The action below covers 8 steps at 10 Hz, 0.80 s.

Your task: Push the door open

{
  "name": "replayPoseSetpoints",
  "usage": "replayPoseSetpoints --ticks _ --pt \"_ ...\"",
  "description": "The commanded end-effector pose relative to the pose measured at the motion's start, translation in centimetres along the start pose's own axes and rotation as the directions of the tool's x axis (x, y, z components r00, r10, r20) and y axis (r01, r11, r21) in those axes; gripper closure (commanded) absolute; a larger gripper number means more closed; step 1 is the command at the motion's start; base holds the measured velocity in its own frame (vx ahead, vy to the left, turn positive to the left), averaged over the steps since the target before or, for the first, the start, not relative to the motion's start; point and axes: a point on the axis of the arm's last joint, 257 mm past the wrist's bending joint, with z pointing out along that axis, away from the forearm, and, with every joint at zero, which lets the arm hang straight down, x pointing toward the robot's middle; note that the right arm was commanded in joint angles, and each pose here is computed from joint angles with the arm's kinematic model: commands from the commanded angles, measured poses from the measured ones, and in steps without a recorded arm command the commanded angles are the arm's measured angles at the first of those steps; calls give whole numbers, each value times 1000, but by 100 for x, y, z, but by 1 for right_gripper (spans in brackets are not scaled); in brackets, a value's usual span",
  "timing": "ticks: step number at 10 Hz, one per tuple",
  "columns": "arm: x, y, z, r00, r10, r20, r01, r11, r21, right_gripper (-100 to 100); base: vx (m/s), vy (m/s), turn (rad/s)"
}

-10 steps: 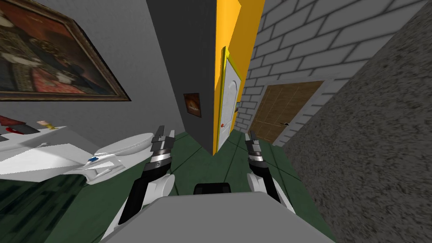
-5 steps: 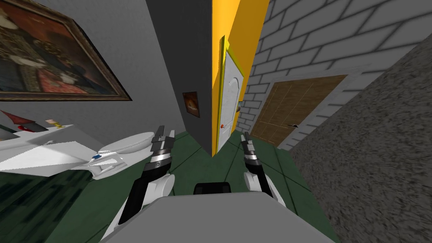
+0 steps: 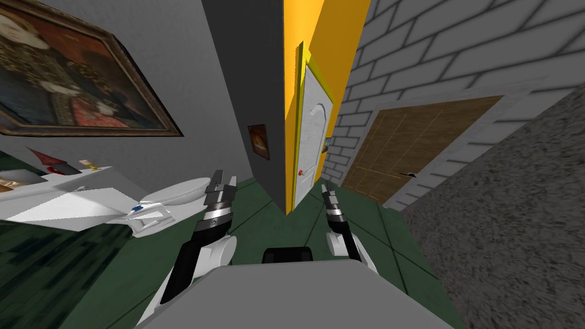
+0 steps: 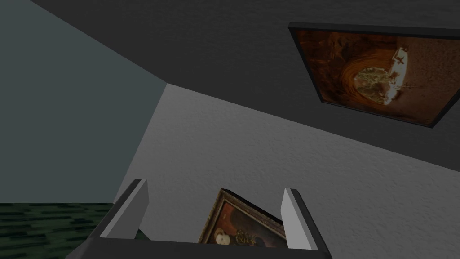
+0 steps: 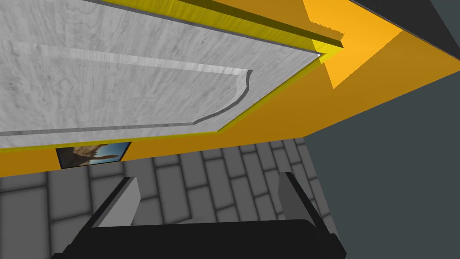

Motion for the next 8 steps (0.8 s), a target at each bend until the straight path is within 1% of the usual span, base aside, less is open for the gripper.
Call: replayPoseSetpoints --ticks 1,8 --pt "69 -105 6 1000 12 -13 -12 1000 16 -100 73 -93 91" --pt "416 -566 -31 995 68 -73 -61 994 95 -100 77 -112 94"
